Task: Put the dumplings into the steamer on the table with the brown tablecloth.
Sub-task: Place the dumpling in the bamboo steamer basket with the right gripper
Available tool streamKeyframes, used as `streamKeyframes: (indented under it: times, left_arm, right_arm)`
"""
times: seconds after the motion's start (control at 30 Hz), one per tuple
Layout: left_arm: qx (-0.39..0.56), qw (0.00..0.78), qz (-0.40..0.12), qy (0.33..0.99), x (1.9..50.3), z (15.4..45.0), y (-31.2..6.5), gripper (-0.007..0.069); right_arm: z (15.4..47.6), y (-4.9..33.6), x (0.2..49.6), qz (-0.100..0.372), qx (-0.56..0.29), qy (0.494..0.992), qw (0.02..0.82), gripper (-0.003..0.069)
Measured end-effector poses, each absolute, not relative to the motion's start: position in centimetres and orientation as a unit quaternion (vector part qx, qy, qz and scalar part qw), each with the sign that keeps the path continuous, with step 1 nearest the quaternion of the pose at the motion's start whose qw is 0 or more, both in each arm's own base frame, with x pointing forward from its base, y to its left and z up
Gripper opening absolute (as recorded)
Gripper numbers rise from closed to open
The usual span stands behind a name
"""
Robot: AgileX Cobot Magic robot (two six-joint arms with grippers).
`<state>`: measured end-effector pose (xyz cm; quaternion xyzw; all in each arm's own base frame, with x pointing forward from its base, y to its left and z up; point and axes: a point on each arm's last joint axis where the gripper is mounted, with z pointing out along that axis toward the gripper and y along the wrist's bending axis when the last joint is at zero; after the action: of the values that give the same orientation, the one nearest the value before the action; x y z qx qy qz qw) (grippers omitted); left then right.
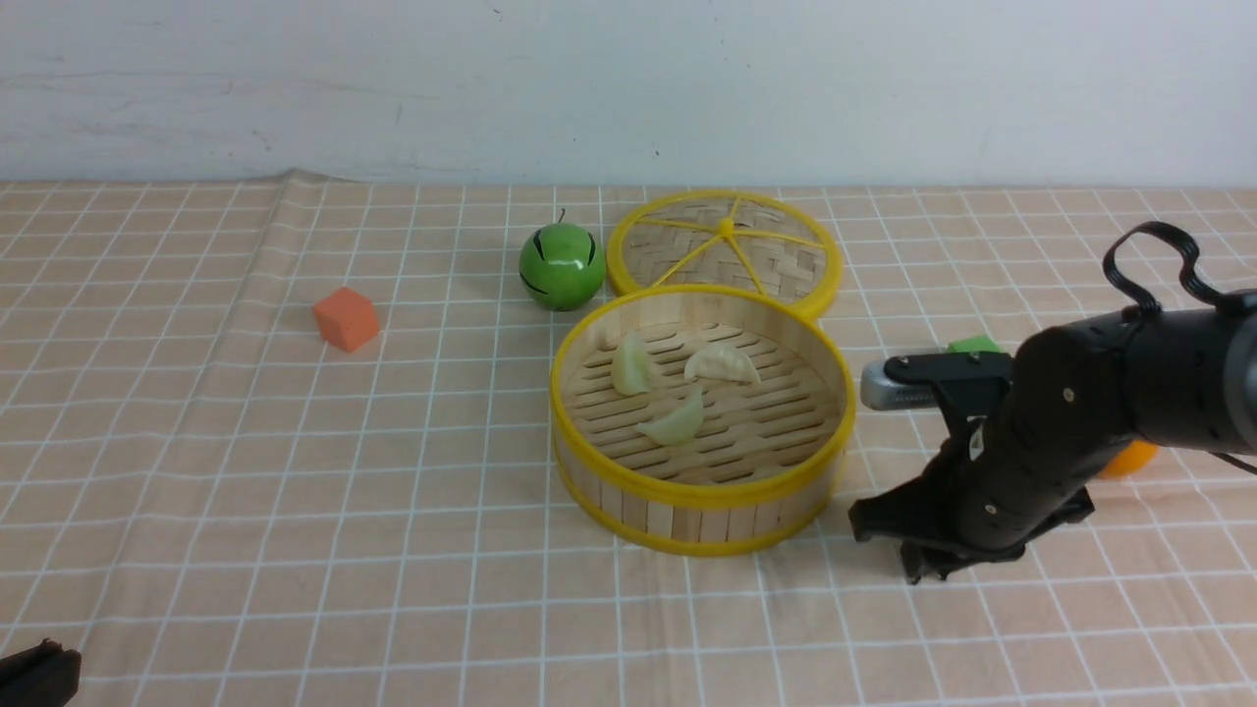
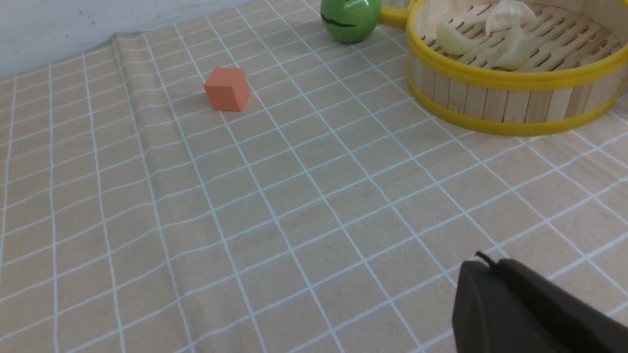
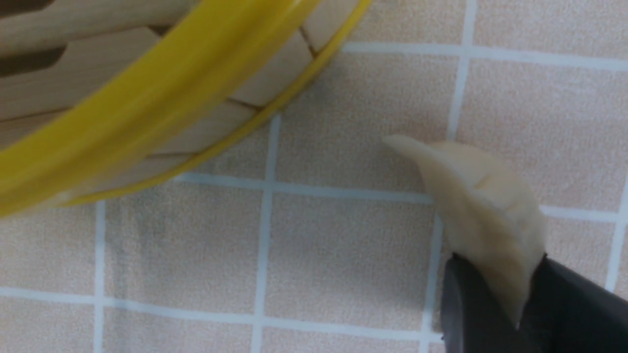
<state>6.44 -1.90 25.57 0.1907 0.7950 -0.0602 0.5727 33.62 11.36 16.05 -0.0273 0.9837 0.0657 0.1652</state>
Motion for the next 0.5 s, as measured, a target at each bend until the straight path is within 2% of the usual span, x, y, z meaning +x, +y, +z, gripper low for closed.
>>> streamKeyframes:
  times: [0.23, 0.43, 0.5]
  left_arm:
    - [0.191, 0.573, -0.060, 0.795, 6.4, 25.6, -1.9, 0.0012]
    - [0.191, 0.574, -0.061, 0.794, 6.4, 25.6, -1.9, 0.0014]
    - [0.191, 0.575, -0.062, 0.793, 6.4, 25.6, -1.9, 0.0016]
  right_arm:
    - [17.0, 11.4, 33.9, 0.053, -0.046, 0.986, 0.148, 0.0140]
    - [21.6, 11.1, 33.8, 0.038, -0.098, 0.979, 0.172, 0.0140]
    - [24.7, 11.1, 33.8, 0.042, -0.117, 0.970, 0.208, 0.0140]
